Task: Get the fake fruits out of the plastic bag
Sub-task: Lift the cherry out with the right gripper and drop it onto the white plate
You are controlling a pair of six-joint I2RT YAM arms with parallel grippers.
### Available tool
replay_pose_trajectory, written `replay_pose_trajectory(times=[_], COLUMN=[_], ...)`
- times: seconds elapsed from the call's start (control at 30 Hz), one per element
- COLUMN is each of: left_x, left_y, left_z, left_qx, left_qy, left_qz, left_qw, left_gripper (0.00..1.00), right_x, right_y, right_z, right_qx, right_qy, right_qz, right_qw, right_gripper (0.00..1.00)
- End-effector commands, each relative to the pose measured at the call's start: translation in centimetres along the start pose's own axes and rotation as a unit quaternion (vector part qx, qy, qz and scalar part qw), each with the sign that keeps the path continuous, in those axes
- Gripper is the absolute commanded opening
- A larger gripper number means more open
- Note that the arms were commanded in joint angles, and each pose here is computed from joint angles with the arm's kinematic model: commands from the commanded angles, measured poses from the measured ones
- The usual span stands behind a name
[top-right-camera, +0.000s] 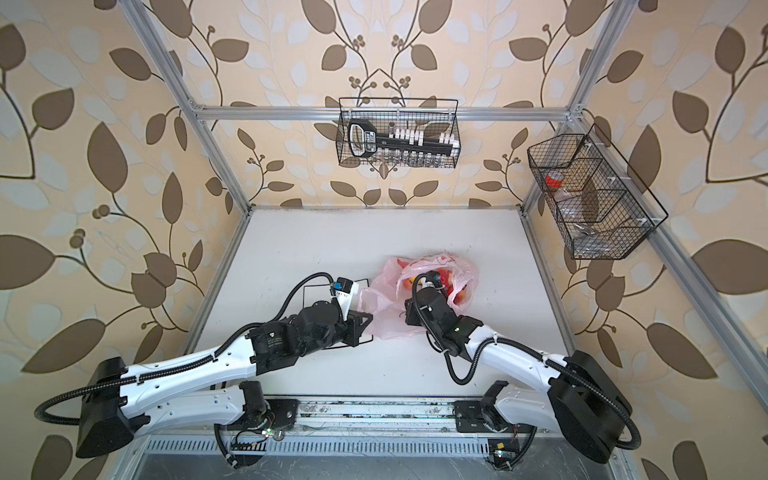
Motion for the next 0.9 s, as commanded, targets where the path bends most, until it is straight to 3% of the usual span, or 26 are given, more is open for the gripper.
replay_pose_trajectory(times=[0.0,0.47,0.73,0.87], left_x=[-0.4,0.6,1.8,2.1], left_y=[0.1,0.3,0.3,0.7], left_z=[-1.6,-1.5,-2.6,-3.8], left_qx=[-0.003,0.005,0.003,0.008], left_qy=[0.000,-0.004,-0.017,-0.015], left_qz=[0.024,0.014,0.004,0.008], left_qw=[1.000,1.000,1.000,1.000], left_gripper=[0.00,0.00,0.00,0.00], right_x=[0.1,1.5,3.0,4.4], right_y=[-0.7,-3.8,-6.5,-7.3], right_z=[0.2,-0.4,-0.4,0.2], right_qx=[0.007,-0.007,-0.019,-0.014], right_qy=[-0.012,-0.061,-0.114,-0.151], right_qz=[-0.017,-0.140,-0.248,-0.304], right_qw=[1.000,0.988,0.962,0.940], right_gripper=[0.26,0.24,0.21,0.21])
Point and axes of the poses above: each gripper's point midway between its finger pads, its own y axis out along the fingers, its own x axis along the line the jaws close on, z = x × y, the point moved 9 cm from there along -y, back along the fingers, and after that the axes turned 5 degrees about -y, right-handed, at the moved point
